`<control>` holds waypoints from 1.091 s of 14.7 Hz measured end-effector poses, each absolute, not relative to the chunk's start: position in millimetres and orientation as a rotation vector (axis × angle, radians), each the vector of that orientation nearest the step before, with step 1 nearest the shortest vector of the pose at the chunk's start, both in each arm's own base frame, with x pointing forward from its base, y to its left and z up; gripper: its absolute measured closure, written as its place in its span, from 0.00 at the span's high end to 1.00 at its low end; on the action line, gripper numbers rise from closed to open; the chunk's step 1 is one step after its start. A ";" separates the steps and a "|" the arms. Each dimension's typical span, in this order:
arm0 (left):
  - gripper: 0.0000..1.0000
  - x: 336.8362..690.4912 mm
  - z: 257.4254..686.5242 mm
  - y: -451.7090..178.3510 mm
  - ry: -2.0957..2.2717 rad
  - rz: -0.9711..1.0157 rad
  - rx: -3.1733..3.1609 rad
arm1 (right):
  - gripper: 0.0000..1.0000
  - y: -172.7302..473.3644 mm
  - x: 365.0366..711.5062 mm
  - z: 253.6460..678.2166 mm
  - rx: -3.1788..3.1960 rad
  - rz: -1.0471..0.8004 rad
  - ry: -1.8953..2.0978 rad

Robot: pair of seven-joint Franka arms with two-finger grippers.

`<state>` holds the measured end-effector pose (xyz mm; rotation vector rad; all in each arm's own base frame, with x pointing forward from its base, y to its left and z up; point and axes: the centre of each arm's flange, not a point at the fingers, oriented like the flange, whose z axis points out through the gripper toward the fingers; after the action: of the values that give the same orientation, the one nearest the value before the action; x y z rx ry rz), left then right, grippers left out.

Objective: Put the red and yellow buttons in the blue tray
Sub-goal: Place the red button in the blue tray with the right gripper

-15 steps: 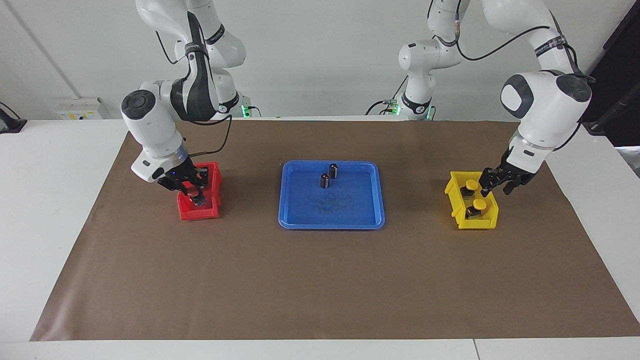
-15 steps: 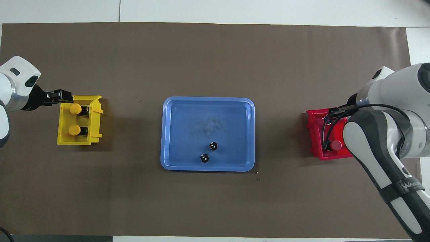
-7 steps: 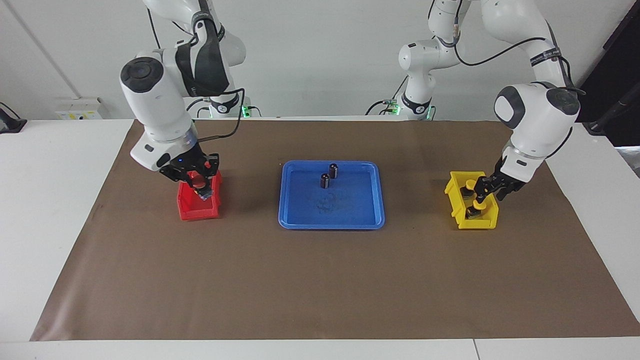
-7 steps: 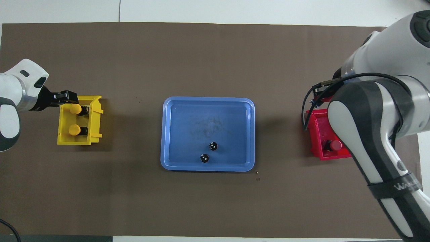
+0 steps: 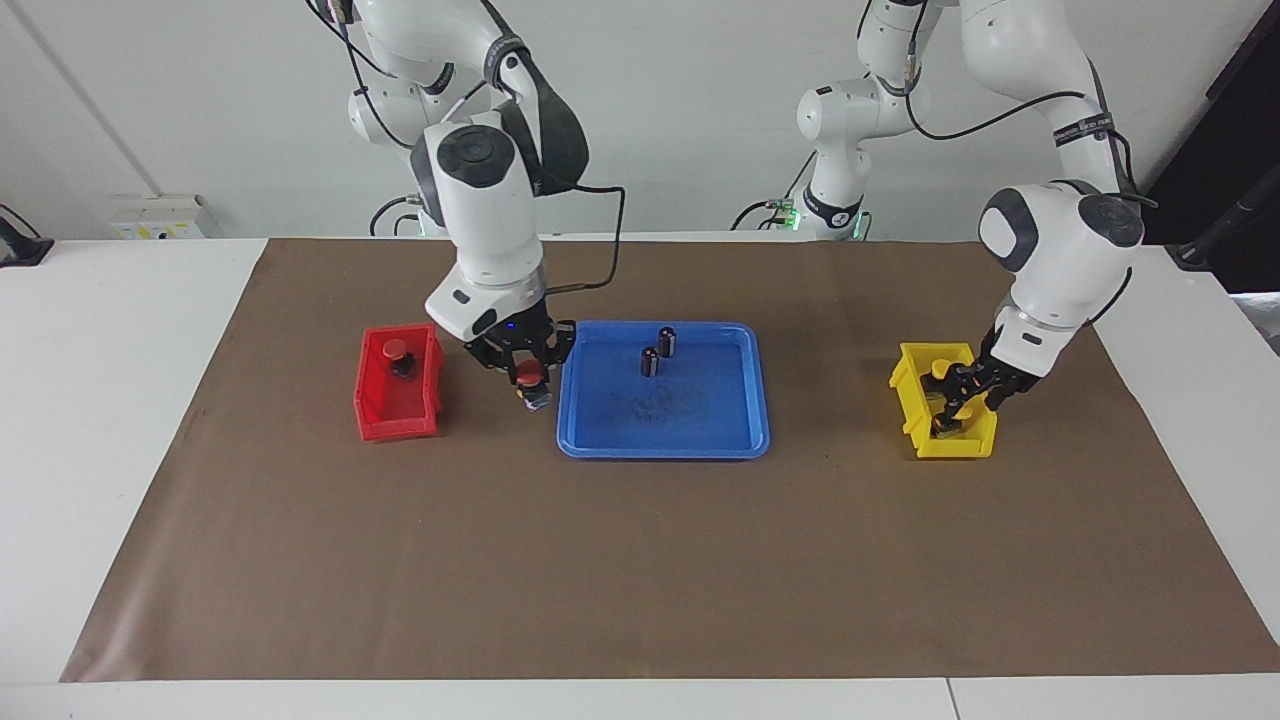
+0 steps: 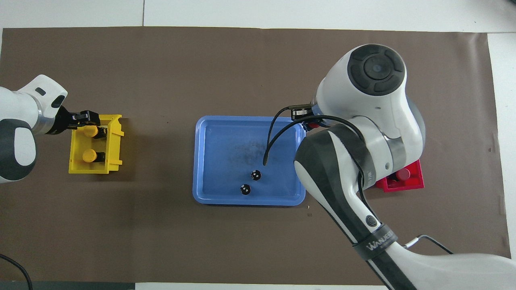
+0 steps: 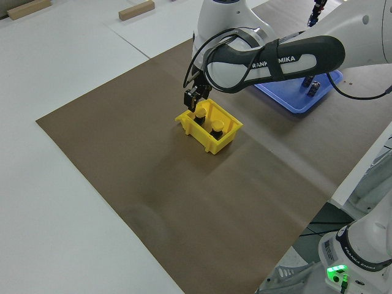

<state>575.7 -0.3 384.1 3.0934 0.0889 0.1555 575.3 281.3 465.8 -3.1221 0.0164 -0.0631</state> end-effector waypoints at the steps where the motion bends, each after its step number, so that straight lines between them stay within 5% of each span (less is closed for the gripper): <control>1: 0.69 574.7 382.1 -0.1 0.090 0.151 3.094 | 0.41 302.0 570.2 458.6 -3.119 -0.065 0.032; 10: 0.66 564.0 360.2 0.9 0.098 0.119 3.096 | 0.41 401.5 559.9 376.0 -3.181 -0.095 0.059; 13: 0.41 565.1 361.2 1.5 0.104 0.136 3.095 | 0.41 407.5 555.7 369.6 -3.185 -0.087 0.050; 16: 0.41 565.5 361.7 1.7 0.105 0.142 3.095 | 0.41 407.9 555.2 360.6 -3.188 -0.079 0.049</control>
<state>565.5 1.7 361.7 3.0951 0.1045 0.1415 555.2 407.9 360.6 -3.1877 0.0492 -0.0793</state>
